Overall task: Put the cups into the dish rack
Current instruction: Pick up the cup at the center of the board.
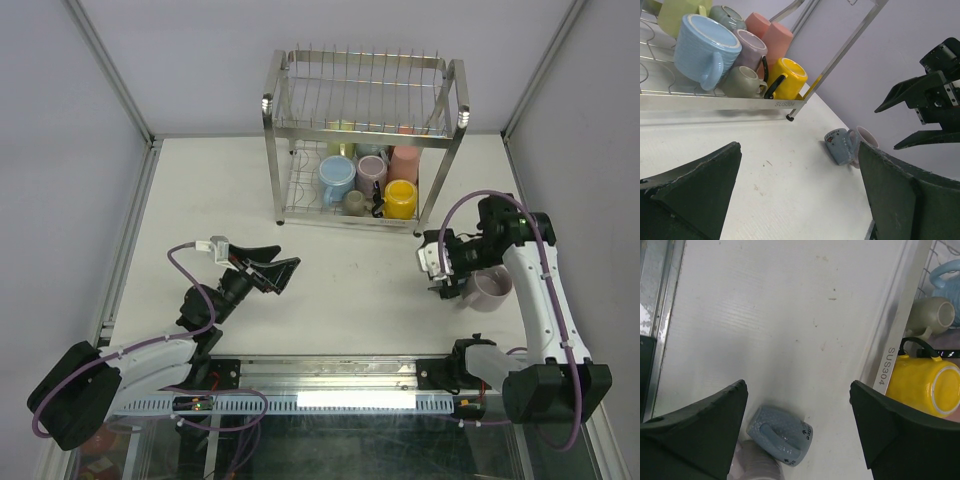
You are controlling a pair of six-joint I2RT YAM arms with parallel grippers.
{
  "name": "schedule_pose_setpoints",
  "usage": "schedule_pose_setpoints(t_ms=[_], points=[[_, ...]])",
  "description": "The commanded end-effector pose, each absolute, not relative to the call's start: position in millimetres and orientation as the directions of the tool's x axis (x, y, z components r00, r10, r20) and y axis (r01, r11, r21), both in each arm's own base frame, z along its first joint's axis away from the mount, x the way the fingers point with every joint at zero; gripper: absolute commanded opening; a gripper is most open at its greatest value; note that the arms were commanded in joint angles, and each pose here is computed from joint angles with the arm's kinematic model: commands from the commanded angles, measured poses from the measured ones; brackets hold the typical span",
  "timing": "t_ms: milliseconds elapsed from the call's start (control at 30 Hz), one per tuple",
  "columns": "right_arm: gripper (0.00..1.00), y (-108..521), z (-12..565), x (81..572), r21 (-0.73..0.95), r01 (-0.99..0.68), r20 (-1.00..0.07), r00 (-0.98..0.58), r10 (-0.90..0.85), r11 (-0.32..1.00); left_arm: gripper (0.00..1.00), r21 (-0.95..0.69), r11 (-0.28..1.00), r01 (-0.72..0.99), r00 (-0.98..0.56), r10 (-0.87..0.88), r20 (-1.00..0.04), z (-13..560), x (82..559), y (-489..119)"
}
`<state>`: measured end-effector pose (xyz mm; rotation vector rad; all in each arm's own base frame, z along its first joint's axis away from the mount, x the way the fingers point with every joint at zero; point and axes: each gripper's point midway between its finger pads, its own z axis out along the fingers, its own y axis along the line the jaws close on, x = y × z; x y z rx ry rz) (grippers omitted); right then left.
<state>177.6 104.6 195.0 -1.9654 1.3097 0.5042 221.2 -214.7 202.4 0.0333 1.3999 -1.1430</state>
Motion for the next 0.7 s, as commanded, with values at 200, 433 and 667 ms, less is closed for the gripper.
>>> schedule_pose_setpoints(t_ms=[200,433,667], points=[[0.76,53,172,187,-0.302,-0.859,-0.339,0.501,-0.796,-0.412,0.98,-0.585,0.526,0.617,-0.199,-0.615,-0.763,204,224,-206],[0.70,23,148,205,-0.255,-0.852,-0.160,0.503,-0.849,-0.457,0.98,-0.585,0.525,0.619,-0.203,-0.613,-0.764,204,225,-207],[0.69,4,126,224,-0.217,-0.837,-0.012,0.518,-0.856,-0.503,0.98,-0.586,0.526,0.616,-0.206,-0.611,-0.765,203,226,-208]])
